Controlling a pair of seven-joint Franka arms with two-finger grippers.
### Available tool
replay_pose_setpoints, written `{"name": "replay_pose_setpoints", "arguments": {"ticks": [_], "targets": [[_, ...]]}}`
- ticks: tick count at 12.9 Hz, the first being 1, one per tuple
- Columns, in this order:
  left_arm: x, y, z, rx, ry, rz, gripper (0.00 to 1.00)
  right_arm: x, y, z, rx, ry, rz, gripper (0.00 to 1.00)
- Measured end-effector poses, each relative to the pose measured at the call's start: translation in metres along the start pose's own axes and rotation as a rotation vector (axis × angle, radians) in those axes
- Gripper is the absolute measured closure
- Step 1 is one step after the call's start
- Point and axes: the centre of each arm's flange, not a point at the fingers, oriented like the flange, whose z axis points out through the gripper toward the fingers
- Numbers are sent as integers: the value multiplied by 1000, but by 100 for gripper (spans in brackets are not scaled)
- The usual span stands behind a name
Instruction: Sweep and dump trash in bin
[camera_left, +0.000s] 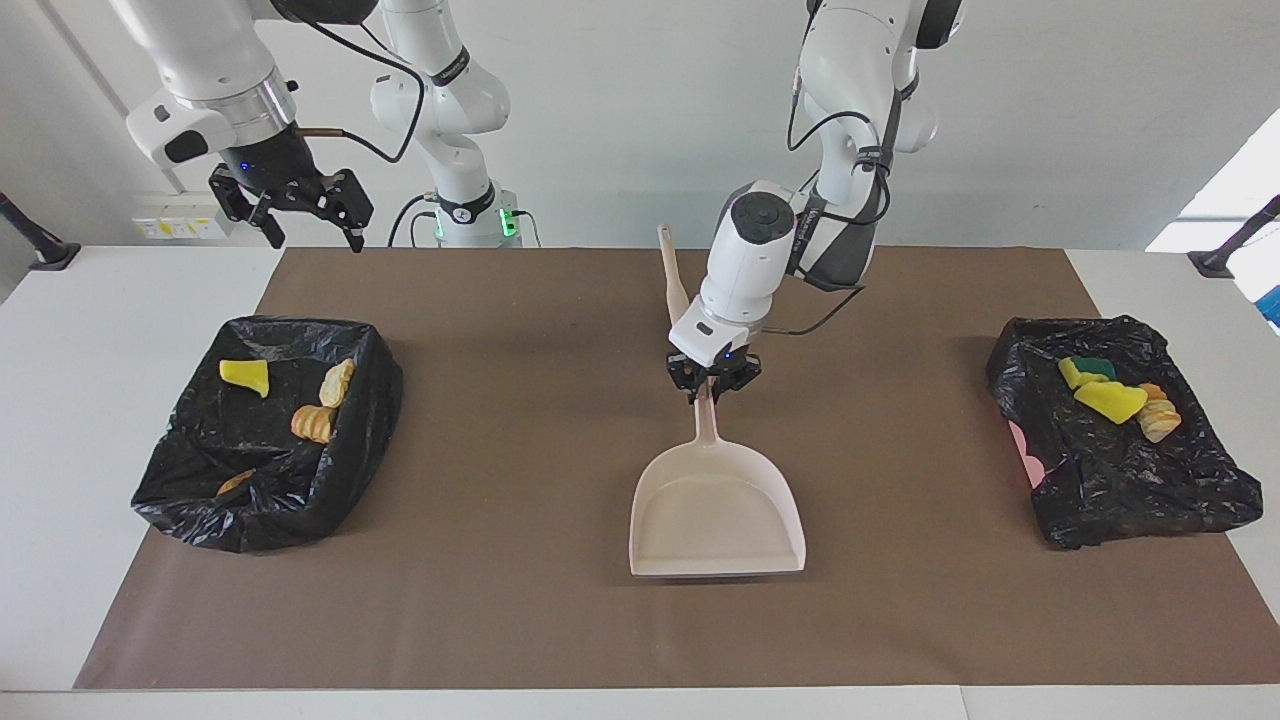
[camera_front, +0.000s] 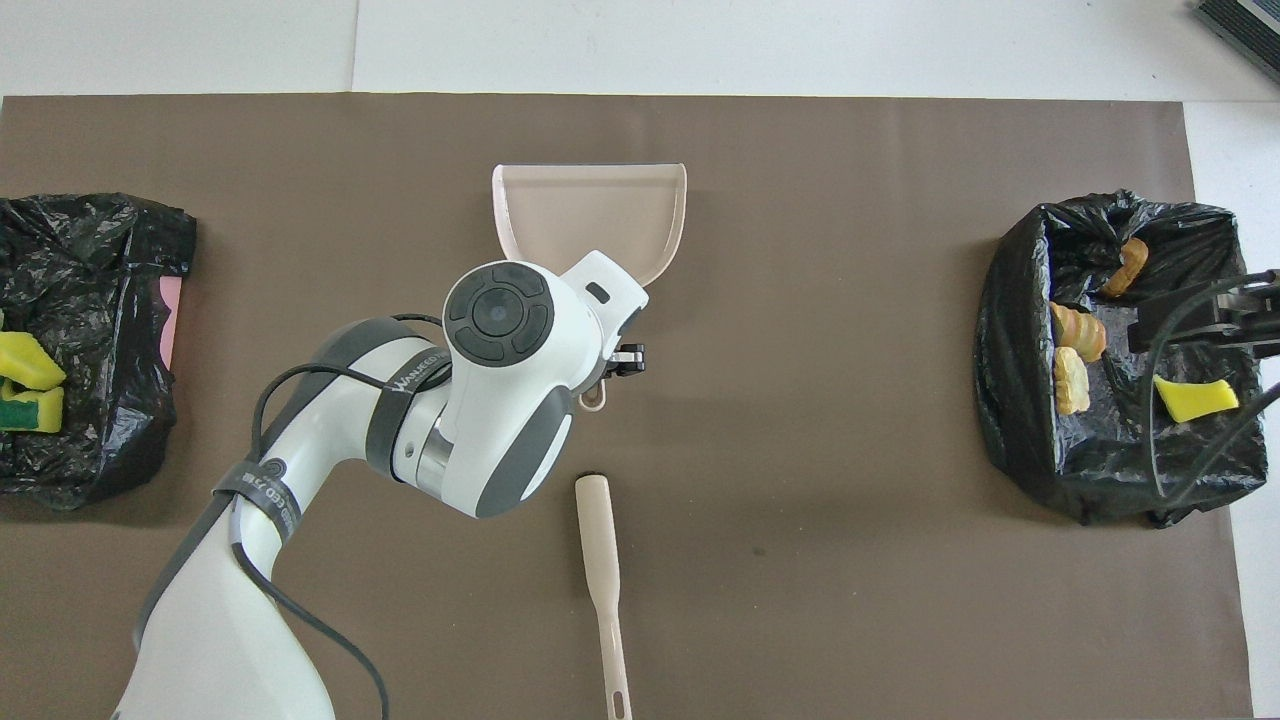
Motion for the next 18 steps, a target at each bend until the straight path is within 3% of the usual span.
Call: {"name": "replay_pose_setpoints", "arguments": {"ticks": [4, 6, 11, 14, 17, 18], "targets": [[-26, 30, 23, 15, -38, 44, 68, 0, 0, 0, 0, 0, 0, 0], [-27, 31, 45, 28, -53, 45, 68, 0, 0, 0, 0, 0, 0, 0], [-25, 30, 43, 8, -56, 21, 68, 0, 0, 0, 0, 0, 0, 0], [-14, 25, 31, -12, -19, 2, 38, 0, 0, 0, 0, 0, 0, 0], [7, -4, -7, -26, 11, -51, 1, 0, 0, 0, 0, 0, 0, 0], [15, -20, -20, -23, 14, -73, 0, 0, 0, 0, 0, 0, 0, 0]]}}
